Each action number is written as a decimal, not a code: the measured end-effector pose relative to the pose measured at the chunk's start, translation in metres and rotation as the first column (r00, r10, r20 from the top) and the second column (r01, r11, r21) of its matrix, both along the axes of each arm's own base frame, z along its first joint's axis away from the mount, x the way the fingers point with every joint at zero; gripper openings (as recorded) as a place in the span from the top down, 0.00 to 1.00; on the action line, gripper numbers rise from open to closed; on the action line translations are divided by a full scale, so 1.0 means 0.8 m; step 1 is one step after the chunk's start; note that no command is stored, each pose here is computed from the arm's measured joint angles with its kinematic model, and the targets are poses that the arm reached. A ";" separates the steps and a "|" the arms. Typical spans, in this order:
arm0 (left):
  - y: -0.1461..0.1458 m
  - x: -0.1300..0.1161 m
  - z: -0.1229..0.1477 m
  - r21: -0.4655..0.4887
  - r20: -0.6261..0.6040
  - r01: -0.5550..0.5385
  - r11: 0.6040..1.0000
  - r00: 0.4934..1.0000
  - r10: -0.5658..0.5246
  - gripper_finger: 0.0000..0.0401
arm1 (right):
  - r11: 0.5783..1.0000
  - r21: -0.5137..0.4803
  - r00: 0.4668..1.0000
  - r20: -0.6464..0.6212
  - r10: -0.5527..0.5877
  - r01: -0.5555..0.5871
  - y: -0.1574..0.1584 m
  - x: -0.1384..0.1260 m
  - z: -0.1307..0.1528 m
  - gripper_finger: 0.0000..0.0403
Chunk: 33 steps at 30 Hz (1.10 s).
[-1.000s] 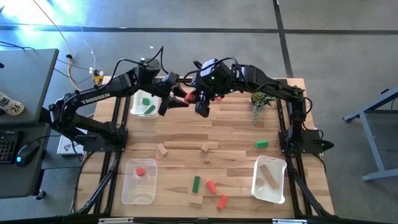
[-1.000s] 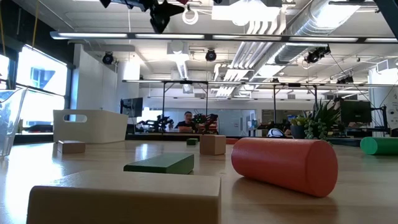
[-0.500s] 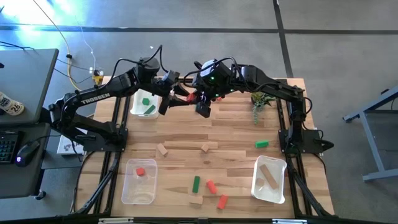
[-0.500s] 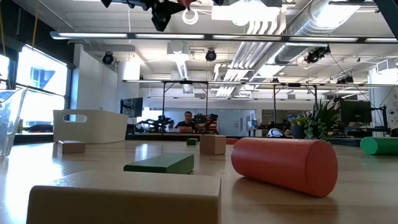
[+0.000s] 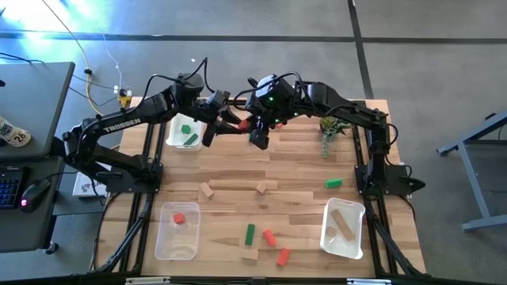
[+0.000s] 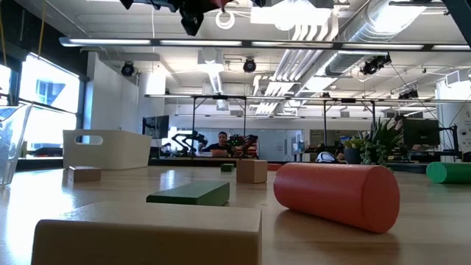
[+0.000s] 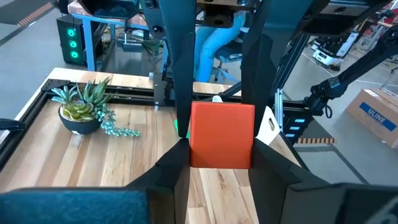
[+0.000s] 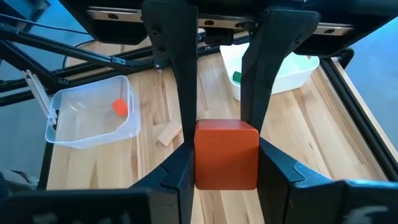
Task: Sort & place blocks by color
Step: Put the orange block into the transparent bin
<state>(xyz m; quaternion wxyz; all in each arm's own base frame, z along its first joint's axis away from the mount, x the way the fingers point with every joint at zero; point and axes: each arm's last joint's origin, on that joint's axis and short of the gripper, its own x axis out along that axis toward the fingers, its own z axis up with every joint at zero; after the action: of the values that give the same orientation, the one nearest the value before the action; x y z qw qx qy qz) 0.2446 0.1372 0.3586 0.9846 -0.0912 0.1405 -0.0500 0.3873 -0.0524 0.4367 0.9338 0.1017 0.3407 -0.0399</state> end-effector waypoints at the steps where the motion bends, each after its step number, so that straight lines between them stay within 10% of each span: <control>1: 0.000 0.000 0.000 0.000 0.000 0.000 1.000 1.000 0.000 0.75 | 1.000 -0.001 1.000 0.000 -0.001 0.001 0.000 0.000 0.000 0.74; 22: -0.006 -0.009 -0.024 -0.057 -0.189 0.002 0.998 0.982 -0.013 0.75 | 0.990 -0.095 0.994 -0.027 -0.105 0.102 0.003 0.001 -0.003 0.36; 33: -0.047 -0.032 -0.047 -0.060 -0.523 -0.032 0.998 0.852 -0.005 0.75 | 0.989 -0.134 0.997 -0.040 -0.073 0.067 0.003 0.000 -0.004 0.35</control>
<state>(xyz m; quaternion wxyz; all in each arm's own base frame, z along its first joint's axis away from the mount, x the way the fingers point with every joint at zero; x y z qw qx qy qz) 0.2191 0.0994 0.3208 0.9061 -0.1352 0.4003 -0.0210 0.3871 -0.0499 0.4338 0.9286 0.0506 0.3544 -0.0974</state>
